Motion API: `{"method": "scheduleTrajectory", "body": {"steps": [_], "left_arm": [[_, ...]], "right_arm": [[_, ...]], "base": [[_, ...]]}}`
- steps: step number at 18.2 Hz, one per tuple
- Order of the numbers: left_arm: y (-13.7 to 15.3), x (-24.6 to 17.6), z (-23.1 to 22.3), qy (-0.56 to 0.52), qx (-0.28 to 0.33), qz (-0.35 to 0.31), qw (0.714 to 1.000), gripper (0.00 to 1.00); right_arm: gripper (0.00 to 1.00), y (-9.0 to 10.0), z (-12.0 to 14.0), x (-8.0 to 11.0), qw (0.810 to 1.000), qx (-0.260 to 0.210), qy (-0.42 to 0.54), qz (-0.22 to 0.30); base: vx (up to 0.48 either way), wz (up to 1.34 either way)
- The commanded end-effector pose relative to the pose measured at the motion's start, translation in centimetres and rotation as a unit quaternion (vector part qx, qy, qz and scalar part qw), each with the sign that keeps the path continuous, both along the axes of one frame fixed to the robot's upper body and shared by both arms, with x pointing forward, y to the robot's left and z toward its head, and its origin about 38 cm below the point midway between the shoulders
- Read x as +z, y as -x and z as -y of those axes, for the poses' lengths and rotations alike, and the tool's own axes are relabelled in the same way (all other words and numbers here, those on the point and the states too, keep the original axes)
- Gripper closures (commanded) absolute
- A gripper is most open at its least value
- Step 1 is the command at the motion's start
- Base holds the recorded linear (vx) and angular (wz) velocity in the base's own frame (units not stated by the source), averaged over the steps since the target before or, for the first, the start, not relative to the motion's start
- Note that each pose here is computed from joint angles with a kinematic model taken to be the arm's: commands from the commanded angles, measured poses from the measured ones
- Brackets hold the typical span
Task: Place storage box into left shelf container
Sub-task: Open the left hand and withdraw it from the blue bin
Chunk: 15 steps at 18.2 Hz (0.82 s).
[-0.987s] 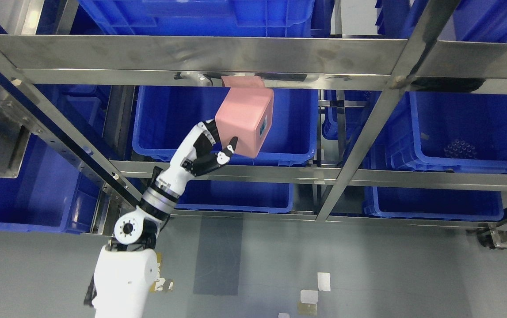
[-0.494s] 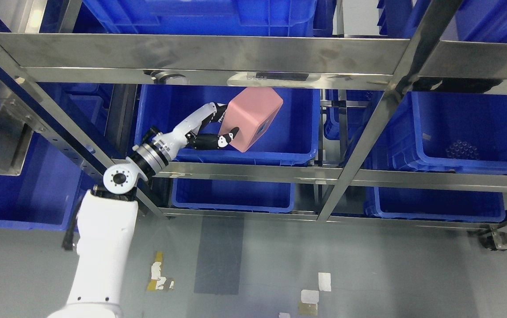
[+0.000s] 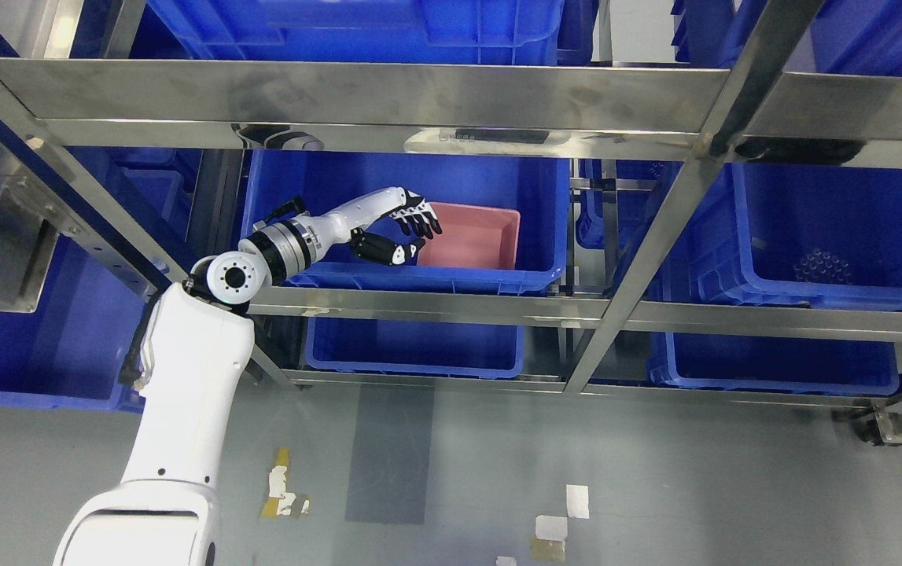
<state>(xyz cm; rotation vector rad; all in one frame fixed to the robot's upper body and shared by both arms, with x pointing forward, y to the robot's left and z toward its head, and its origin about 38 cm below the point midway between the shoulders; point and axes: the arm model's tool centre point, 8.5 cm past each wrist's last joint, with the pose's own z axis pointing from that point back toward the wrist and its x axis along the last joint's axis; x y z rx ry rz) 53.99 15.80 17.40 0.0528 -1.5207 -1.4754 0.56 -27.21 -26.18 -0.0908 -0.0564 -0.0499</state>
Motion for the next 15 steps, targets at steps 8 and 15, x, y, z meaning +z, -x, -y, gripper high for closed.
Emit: {"method": "scheduleTrajectory", "body": {"steps": [8, 15], "left_arm": [[-0.8, 1.8, -5.3, 0.419, 0.2, 0.02, 0.885, 0.01], [5.9, 4.1, -4.1, 0.484, 0.179, 0.008, 0.857, 0.0]], "right_arm": [[0.0, -0.8, 1.2, 0.1, 1.0, -0.01, 0.009, 0.009], [0.0, -0.8, 1.2, 0.1, 1.0, -0.01, 0.009, 0.009]], "base": [[0.0, 0.0], [0.0, 0.0]]}}
